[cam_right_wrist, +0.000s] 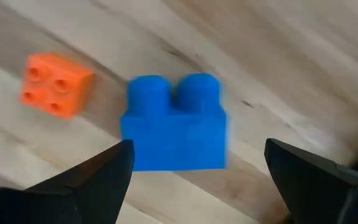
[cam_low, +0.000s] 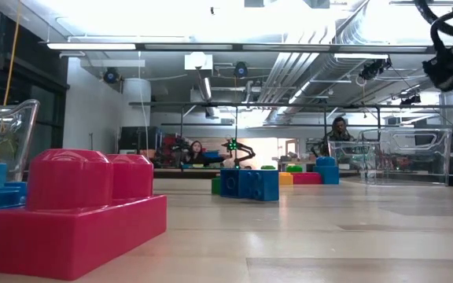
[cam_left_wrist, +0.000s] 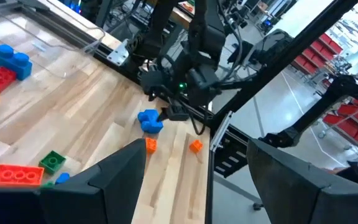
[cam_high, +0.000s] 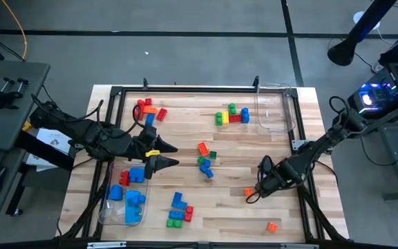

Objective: Sort blocks by size
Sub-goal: Put the large blue game piece into the bottom transparent bin

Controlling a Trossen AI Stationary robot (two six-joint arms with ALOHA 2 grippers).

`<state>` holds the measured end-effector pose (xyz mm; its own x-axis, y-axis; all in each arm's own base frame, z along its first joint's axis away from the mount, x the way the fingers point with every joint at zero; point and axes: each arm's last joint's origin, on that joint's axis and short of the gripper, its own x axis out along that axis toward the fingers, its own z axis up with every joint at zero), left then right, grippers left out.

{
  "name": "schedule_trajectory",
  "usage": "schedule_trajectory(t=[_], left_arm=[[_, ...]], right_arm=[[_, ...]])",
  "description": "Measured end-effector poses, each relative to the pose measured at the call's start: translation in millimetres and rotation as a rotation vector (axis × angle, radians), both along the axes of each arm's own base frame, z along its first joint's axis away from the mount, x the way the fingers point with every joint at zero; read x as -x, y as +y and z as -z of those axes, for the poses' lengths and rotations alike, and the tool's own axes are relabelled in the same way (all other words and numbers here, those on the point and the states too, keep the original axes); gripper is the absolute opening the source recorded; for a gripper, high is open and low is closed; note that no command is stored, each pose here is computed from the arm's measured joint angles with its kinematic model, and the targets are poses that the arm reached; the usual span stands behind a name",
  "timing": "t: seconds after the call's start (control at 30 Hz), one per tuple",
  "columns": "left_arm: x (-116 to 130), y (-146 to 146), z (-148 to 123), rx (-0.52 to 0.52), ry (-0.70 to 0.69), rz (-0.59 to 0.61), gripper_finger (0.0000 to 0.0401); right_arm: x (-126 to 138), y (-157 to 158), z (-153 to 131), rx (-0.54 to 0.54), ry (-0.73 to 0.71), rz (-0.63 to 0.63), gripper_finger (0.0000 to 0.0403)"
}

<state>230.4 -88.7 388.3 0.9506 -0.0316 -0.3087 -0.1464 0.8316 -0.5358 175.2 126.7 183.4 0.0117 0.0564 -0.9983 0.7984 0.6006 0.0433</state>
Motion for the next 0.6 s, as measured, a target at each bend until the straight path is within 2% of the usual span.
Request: schedule_trajectory(t=[0.17, 0.4, 0.6], left_arm=[[0, 0, 0, 0.011, 0.004, -0.004, 0.0266], [0, 0, 0, 0.01, 0.005, -0.005, 0.0266], [0, 0, 0, 0.009, 0.004, -0.009, 0.0266]], right_arm=[[-7, 5, 5, -0.064, -0.098, -0.033, 0.0356], [0, 0, 14, -0.039, -0.05, -0.025, 0.0356], [-2, 1, 9, -0.075, -0.023, -0.073, 0.0356]])
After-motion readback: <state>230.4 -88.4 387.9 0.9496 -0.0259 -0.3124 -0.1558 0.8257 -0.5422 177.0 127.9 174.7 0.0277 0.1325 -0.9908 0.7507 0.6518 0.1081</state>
